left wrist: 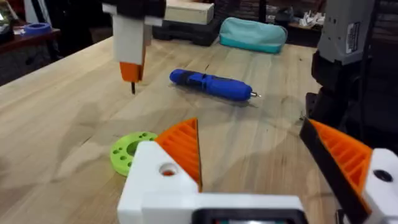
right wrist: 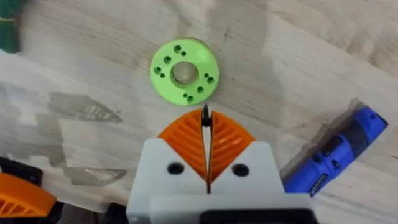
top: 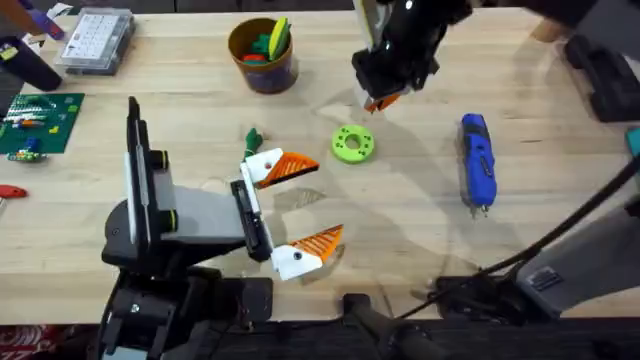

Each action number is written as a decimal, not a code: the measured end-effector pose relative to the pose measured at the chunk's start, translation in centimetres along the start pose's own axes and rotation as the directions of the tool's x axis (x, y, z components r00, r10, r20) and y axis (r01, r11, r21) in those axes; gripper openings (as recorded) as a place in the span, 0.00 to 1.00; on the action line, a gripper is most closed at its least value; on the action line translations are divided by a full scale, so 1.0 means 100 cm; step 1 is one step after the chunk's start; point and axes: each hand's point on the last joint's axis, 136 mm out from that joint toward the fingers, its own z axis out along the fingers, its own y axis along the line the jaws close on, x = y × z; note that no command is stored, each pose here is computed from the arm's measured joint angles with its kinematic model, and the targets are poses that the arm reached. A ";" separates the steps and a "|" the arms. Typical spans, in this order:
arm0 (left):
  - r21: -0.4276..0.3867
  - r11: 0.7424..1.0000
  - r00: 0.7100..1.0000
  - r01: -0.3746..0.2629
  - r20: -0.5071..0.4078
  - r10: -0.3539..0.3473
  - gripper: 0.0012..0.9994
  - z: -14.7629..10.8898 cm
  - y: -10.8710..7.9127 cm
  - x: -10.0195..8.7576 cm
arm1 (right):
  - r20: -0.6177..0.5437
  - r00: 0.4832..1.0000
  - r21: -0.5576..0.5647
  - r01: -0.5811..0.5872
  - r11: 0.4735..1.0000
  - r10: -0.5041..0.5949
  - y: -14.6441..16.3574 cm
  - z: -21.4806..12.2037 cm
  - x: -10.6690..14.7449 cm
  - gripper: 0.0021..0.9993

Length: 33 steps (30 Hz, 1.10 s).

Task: Pick up the gripper from the table and insert it into the empty holder that is missing its gripper. Then pick up a screw, insert it into the mounting hole, and use the screwdriver to tighten it. Finally, clean up the table by picking up the vegetable and placing it into the bucket.

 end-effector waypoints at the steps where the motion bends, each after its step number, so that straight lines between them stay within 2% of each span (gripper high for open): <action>1: 0.000 1.000 1.000 0.000 0.000 0.000 0.99 0.000 0.000 0.000 | 0.004 1.000 -0.001 0.004 1.000 -0.004 0.000 -0.005 -0.001 0.00; 8: 0.000 1.000 1.000 0.000 0.000 0.000 0.99 0.000 0.000 0.000 | 0.029 0.996 -0.010 0.080 0.997 -0.080 0.014 -0.040 -0.002 0.00; 9: 0.000 1.000 1.000 0.000 0.000 0.000 0.99 0.000 0.000 0.000 | 0.049 0.991 -0.016 0.127 0.992 -0.126 0.024 -0.058 -0.001 0.00; 17: 0.000 1.000 1.000 0.000 0.000 0.000 0.99 0.000 0.000 0.000 | 0.096 0.948 -0.023 0.308 0.951 -0.305 0.049 -0.107 0.011 0.00; 27: 0.000 1.000 1.000 0.000 0.000 0.000 0.99 0.000 0.000 0.000 | 0.195 0.806 -0.008 0.571 0.821 -0.559 0.091 -0.145 0.022 0.00; 28: 0.000 1.000 1.000 0.000 0.000 0.000 0.99 0.000 0.000 0.000 | 0.199 0.760 -0.005 0.632 0.775 -0.618 0.103 -0.146 0.028 0.00; 33: 0.000 1.000 1.000 0.000 0.000 0.000 0.99 0.000 0.000 0.000 | 0.205 0.680 0.002 0.719 0.695 -0.704 0.120 -0.147 0.038 0.00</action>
